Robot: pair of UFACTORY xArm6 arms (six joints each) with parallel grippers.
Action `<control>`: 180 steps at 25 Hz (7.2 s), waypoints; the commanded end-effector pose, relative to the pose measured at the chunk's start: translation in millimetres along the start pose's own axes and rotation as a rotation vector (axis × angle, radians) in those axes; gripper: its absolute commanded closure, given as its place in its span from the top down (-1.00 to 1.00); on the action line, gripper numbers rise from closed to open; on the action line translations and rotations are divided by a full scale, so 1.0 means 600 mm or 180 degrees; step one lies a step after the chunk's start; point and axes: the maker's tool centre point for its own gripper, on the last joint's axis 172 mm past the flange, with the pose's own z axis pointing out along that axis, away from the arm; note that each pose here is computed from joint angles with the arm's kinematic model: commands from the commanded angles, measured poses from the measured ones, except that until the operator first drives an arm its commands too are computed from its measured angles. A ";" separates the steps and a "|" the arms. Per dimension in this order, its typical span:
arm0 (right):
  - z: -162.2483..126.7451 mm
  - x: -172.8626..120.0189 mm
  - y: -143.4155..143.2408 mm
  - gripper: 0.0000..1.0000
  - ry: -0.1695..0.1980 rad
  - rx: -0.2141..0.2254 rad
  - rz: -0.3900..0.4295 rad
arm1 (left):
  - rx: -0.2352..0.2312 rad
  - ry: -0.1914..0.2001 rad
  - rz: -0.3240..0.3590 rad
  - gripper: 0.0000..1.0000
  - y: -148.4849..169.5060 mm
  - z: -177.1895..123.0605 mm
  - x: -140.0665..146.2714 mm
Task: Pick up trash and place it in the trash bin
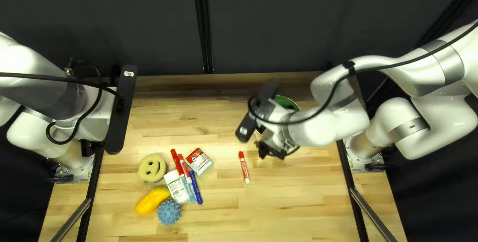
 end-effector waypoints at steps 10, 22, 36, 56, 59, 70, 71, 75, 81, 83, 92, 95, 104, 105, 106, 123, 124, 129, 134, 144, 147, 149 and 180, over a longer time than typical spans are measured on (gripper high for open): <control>0.099 -0.010 -0.078 1.00 -0.0735 0.0548 -0.1335 | 0.0000 0.0000 0.0000 1.00 0.000 0.000 0.000; 0.099 -0.010 -0.078 1.00 -0.0735 0.0548 -0.1335 | 0.0000 0.0000 0.0000 1.00 0.000 0.000 0.000; 0.175 -0.014 -0.068 1.00 -0.0405 0.0531 -0.3852 | 0.0000 0.0000 0.0000 1.00 0.000 0.000 0.000; 0.295 -0.078 -0.066 1.00 -0.1230 0.0774 -0.4928 | 0.0000 0.0000 0.0000 1.00 0.000 0.000 0.000; 0.298 -0.078 -0.063 0.98 -0.1243 0.0772 -0.4934 | 0.0000 0.0000 0.0000 1.00 0.000 0.000 0.000; 0.324 -0.094 -0.046 0.77 -0.1219 0.0848 -0.4946 | 0.0000 0.0000 0.0000 1.00 0.000 0.000 0.000; 0.326 -0.096 -0.044 0.67 -0.1210 0.0856 -0.4937 | 0.0000 0.0000 0.0000 1.00 0.000 0.000 0.000; 0.333 -0.098 -0.040 -0.96 -0.1203 0.0891 -0.4920 | 0.0000 0.0000 0.0000 1.00 0.000 0.000 0.000; 0.336 -0.094 -0.042 -0.97 -0.1201 0.0934 -0.4935 | 0.0000 0.0000 0.0000 1.00 0.000 0.000 0.000; 0.335 -0.091 -0.046 -0.98 -0.1192 0.0927 -0.4942 | 0.0000 0.0000 0.0000 1.00 0.000 0.000 0.000; 0.186 -0.014 -0.072 -0.98 -0.1060 0.0529 -0.4941 | 0.0000 0.0000 0.0000 1.00 0.000 0.000 0.000; 0.110 0.016 -0.071 -0.97 -0.1077 0.0264 -0.4869 | 0.0000 0.0000 0.0000 1.00 0.000 0.000 0.000; 0.003 -0.025 0.097 -0.98 -0.1310 -0.0107 -0.4031 | 0.0000 0.0000 0.0000 1.00 0.000 0.000 0.000; 0.004 -0.038 0.117 -0.98 -0.1353 -0.0097 -0.3938 | 0.0000 0.0000 0.0000 1.00 0.000 0.000 0.000; 0.005 -0.057 0.144 -0.97 -0.1415 -0.0065 -0.3778 | 0.0000 0.0000 0.0000 1.00 0.000 0.000 0.000; 0.040 -0.132 0.229 1.00 -0.1521 0.0337 -0.2743 | 0.0000 0.0000 0.0000 1.00 0.000 0.000 0.000; 0.037 -0.128 0.223 1.00 -0.1505 0.0332 -0.2734 | 0.0000 0.0000 0.0000 1.00 0.000 0.000 0.000; 0.033 -0.075 0.176 1.00 -0.1267 0.0307 -0.2675 | 0.0000 0.0000 0.0000 1.00 0.000 0.000 0.000; 0.066 0.009 0.113 1.00 -0.0960 0.0321 -0.2541 | -0.0036 -0.0028 -0.0018 1.00 0.001 0.002 -0.005; 0.168 0.093 0.066 1.00 -0.0699 0.0284 -0.1819 | -0.0075 -0.0182 -0.0043 1.00 -0.008 -0.010 -0.030; 0.191 0.102 0.061 1.00 -0.0702 0.0268 -0.1407 | -0.0078 -0.0180 -0.0052 1.00 -0.009 -0.010 -0.031; 0.201 0.107 0.059 1.00 -0.0691 0.0272 -0.1163 | -0.0076 -0.0169 -0.0057 1.00 -0.009 -0.010 -0.031; 0.312 0.182 0.115 1.00 -0.0739 -0.0402 0.2101 | -0.0071 -0.0149 -0.0065 1.00 -0.010 -0.009 -0.030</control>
